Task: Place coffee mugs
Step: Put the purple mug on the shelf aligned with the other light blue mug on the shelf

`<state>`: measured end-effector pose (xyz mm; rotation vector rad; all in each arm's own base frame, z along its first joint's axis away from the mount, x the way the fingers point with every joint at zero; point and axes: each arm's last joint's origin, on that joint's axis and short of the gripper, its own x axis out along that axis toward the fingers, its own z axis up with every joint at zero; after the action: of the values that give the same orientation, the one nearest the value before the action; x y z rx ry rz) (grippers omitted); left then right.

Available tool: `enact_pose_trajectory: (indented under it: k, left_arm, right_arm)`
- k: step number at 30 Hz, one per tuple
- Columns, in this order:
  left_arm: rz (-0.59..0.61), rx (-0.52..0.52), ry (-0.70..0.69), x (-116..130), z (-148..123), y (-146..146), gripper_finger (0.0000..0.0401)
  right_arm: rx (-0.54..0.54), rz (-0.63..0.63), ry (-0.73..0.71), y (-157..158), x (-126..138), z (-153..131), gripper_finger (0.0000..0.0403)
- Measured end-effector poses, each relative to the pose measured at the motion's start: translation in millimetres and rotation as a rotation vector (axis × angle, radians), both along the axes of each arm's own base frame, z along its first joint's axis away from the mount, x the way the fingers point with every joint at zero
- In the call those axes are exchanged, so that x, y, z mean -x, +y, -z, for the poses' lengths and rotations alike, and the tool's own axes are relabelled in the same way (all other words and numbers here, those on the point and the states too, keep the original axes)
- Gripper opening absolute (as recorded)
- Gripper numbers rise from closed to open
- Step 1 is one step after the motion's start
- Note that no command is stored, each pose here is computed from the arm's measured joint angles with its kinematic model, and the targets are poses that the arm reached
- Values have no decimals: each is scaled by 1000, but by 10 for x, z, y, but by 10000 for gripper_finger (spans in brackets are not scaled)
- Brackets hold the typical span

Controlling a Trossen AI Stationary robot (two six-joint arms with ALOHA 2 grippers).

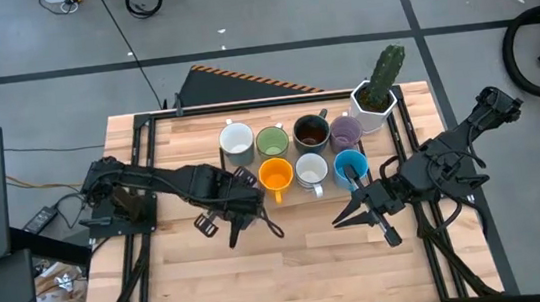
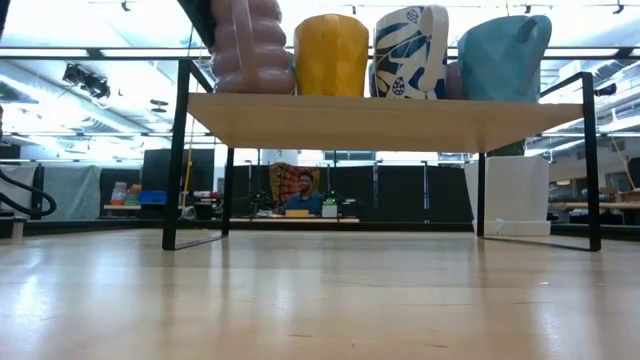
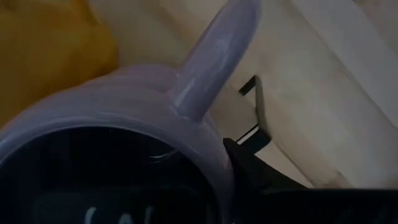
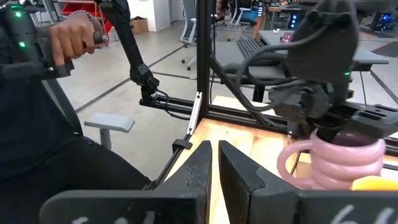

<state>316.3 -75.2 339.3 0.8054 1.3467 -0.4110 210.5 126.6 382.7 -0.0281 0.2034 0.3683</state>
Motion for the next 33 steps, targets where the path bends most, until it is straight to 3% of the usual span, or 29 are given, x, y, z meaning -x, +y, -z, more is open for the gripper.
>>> enact_pose_trajectory:
  k: [18, 33]
  left_arm:
    - [25, -15, 24, -34, 1, 195, 48]
    - [12, -81, 5, -29, -17, 215, 150]
  right_arm:
    - [0, -1, 0, 0, 0, 0, 34]
    - [3, -2, -1, 1, 0, 0, 34]
